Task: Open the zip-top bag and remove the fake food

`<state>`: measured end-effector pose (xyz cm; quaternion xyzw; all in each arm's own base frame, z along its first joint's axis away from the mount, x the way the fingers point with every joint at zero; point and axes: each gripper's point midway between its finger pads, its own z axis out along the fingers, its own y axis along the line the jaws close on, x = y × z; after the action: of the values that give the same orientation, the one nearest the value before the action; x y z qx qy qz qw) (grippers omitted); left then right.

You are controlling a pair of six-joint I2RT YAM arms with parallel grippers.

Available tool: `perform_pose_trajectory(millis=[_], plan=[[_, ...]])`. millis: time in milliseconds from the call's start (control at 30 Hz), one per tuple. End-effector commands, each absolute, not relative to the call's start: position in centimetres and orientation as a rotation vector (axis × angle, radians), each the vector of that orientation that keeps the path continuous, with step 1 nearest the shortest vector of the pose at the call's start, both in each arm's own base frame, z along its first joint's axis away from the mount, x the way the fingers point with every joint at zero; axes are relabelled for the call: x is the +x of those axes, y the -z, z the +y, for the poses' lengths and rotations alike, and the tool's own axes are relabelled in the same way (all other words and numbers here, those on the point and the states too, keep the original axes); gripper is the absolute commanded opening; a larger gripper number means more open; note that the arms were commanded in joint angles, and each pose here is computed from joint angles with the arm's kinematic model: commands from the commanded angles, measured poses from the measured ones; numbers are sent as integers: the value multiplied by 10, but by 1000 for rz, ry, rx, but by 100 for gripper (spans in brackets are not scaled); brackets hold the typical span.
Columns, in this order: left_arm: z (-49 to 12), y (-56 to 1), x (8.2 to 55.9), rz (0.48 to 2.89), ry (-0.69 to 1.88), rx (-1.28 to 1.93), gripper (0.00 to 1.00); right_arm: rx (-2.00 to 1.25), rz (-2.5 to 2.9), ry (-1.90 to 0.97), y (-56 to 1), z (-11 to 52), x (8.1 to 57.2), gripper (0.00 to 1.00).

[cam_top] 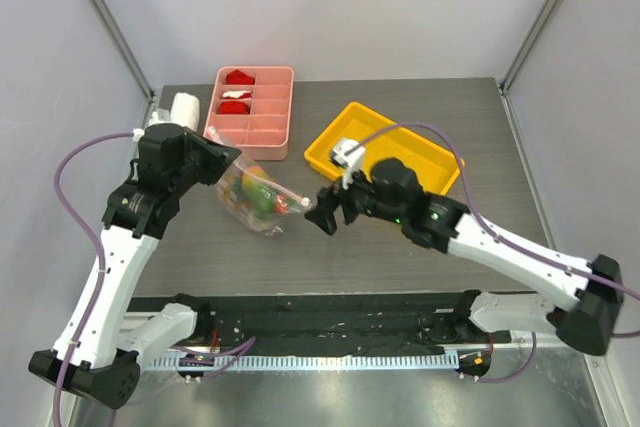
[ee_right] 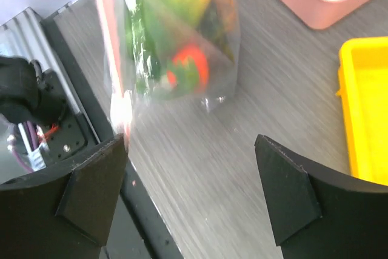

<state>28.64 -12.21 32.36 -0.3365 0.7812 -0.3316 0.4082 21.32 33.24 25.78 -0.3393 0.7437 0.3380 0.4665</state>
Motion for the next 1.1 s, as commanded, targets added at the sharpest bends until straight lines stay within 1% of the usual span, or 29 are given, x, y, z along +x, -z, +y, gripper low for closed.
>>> perform_pose_trajectory(millis=[0,133,167,300,400,600,667,833,933,1033,1067], plan=[[-107,-344,283,1824,865,-958,0,-610,1432,-1072,-317,329,198,91],[-106,-341,277,1819,877,-989,0,-602,1352,-1113,-306,336,198,91],[-104,-340,275,1818,877,-1008,0,-604,1310,-1134,-315,340,197,91],[-104,-344,273,1798,901,-1033,0,-676,1241,-1252,-311,365,172,91],[-105,-347,272,1791,918,-1044,0,-718,1220,-1271,-302,375,155,91],[-106,-348,272,1775,947,-1074,0,-695,1260,-1258,-287,386,149,91],[-108,-350,272,1774,961,-1070,0,-693,1323,-1203,-271,383,153,90],[-114,-343,272,1789,993,-1073,0,-661,1323,-1198,-271,380,156,90],[-118,-338,270,1808,1014,-1071,0,-621,1336,-1163,-274,383,167,84],[-118,-335,268,1815,1015,-1074,0,-636,1347,-1167,-281,394,169,75],[-118,-335,268,1813,1017,-1072,0,-639,1334,-1183,-286,397,168,64]])
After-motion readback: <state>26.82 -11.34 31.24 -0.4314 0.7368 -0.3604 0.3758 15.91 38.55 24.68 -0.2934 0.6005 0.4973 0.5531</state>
